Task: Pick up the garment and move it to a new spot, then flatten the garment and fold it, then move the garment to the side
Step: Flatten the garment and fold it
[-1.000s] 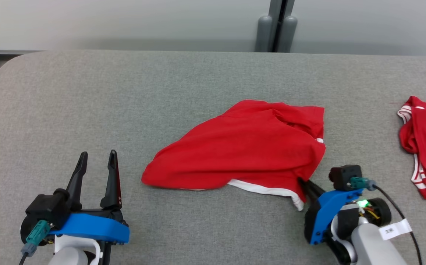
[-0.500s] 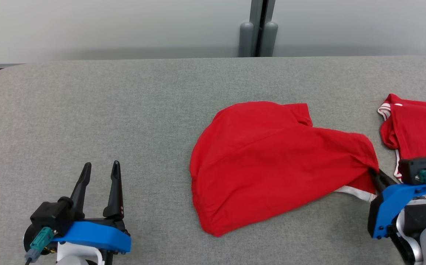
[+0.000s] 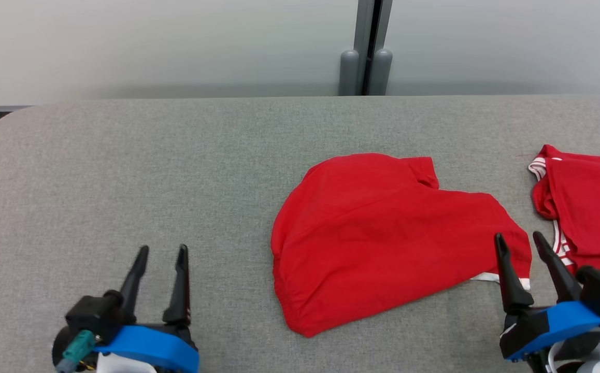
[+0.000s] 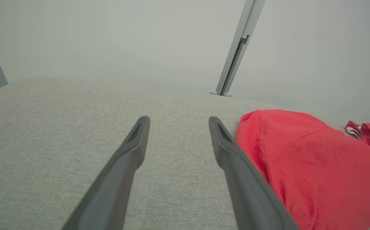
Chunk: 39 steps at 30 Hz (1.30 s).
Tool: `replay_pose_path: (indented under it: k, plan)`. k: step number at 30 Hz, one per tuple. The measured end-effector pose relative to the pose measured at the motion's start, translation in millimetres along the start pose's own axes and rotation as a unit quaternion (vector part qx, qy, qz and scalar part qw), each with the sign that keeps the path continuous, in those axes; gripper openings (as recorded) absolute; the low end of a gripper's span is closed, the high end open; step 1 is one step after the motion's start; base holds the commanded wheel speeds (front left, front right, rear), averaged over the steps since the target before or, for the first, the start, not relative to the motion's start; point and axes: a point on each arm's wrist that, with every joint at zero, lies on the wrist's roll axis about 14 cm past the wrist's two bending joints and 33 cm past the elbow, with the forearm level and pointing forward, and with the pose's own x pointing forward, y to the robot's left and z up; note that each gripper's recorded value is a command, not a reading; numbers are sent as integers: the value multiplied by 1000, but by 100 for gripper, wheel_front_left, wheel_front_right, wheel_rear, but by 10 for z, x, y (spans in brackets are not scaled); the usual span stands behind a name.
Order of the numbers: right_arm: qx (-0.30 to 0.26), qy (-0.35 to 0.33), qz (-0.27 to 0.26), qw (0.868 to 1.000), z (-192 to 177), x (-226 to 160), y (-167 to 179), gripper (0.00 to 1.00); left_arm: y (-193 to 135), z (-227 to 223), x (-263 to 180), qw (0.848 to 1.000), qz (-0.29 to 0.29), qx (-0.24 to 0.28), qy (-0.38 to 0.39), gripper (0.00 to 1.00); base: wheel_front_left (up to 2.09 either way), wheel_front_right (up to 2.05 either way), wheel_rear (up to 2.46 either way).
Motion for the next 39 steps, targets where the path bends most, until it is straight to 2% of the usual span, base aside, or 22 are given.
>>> replay_pose_path:
  k: [5, 8, 11, 14, 27, 34, 35, 36, 37, 39]
  plan:
    - [16, 0, 8, 1000, -60, -47, 87, 100, -289, -319, -98, 996, -54, -15, 73, 100, 0, 0, 0]
    - [18, 7, 16, 1000, -106, -27, 143, 100, -541, -637, -217, 981, -102, -48, 157, 100, 0, 0, 0]
    - [16, 8, 19, 1000, -109, 16, 169, 100, -757, -802, -310, 965, -137, -84, 209, 100, 0, 0, 0]
    - [17, 12, 22, 1000, -136, 44, 186, 100, -898, -909, -355, 951, -162, -97, 246, 100, 0, 0, 0]
    - [37, 16, 21, 999, -217, 61, 193, 100, -1138, -1102, -176, 928, -192, -123, 294, 100, 0, 0, 0]
    - [37, 16, 15, 999, -223, 51, 153, 100, -1166, -1031, -94, 933, -196, -130, 271, 100, 0, 0, 0]
    - [37, 16, 15, 999, -224, 53, 153, 100, -1170, -1022, -91, 934, -198, -129, 268, 90, 0, 0, 0]
    - [37, 16, 15, 999, -227, 54, 154, 100, -1178, -1009, -90, 935, -201, -126, 264, 47, 0, 0, 0]
    - [37, 17, 16, 999, -230, 56, 154, 100, -1183, -983, -78, 936, -204, -123, 257, 27, 0, 0, 0]
    - [37, 17, 16, 999, -233, 59, 158, 100, -1169, -911, -38, 942, -206, -118, 238, 0, 0, 0, 0]
